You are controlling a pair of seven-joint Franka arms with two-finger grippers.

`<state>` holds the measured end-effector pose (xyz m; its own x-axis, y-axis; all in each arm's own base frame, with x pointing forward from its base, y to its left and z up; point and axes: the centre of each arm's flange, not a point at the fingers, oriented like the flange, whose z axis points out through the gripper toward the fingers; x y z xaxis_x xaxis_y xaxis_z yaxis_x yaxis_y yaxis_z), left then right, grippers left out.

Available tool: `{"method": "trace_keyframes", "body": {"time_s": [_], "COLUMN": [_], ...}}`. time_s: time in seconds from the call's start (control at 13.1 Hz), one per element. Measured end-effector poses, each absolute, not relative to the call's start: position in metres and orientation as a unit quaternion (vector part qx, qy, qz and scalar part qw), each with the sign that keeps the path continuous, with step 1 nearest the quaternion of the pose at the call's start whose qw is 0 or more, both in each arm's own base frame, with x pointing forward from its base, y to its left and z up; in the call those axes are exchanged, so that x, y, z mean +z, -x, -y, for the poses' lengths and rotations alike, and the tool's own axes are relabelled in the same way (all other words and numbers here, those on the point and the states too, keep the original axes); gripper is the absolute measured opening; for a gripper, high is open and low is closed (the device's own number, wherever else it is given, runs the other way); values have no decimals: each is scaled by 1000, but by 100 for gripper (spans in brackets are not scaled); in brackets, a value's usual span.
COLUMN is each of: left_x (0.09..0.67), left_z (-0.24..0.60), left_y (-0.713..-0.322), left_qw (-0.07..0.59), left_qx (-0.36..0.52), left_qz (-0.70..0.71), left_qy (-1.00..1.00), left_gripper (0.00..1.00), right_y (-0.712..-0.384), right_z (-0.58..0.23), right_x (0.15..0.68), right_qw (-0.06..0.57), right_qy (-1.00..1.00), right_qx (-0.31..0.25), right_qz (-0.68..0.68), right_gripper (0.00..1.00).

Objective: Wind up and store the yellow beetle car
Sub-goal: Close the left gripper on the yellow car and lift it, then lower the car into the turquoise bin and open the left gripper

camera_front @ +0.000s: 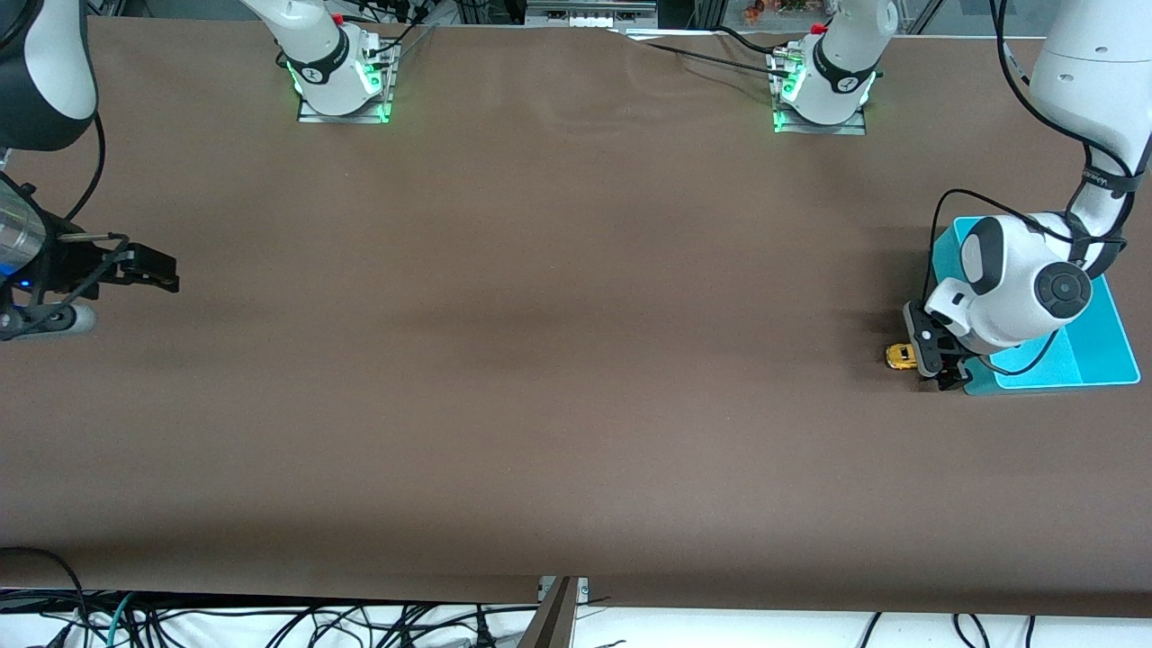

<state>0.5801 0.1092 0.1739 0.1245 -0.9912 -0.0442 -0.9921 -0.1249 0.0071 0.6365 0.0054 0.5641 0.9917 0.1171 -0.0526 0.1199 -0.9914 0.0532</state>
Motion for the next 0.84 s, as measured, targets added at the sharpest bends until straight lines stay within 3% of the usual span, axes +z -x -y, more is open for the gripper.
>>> {"method": "trace_keyframes", "body": {"time_s": [0.08,0.38,0.46,0.84], "left_x": [171,179,188,316], "left_z": [-108,-107,-108,-102], "left_y": [-578,-582,-584,-591], "left_qw": [13,20,19,-59], "left_qx": [17,11,14,113], "left_qz": [-662,-664,-663,-648], "left_qy": [749,748,748,751], "left_gripper": [95,50,45,45], "right_y": [-636,-623,-620,-614], "right_z": [-5,2,9,16], "right_x": [569,597,599,582], "right_qw": [29,32,33,33], "right_qy": [-998,-998,-998,-998], "right_qx": [-18,-2,-9,-45], "right_qz": [-59,-52,-45,-32], "right_gripper": [100,100,100,100]}}
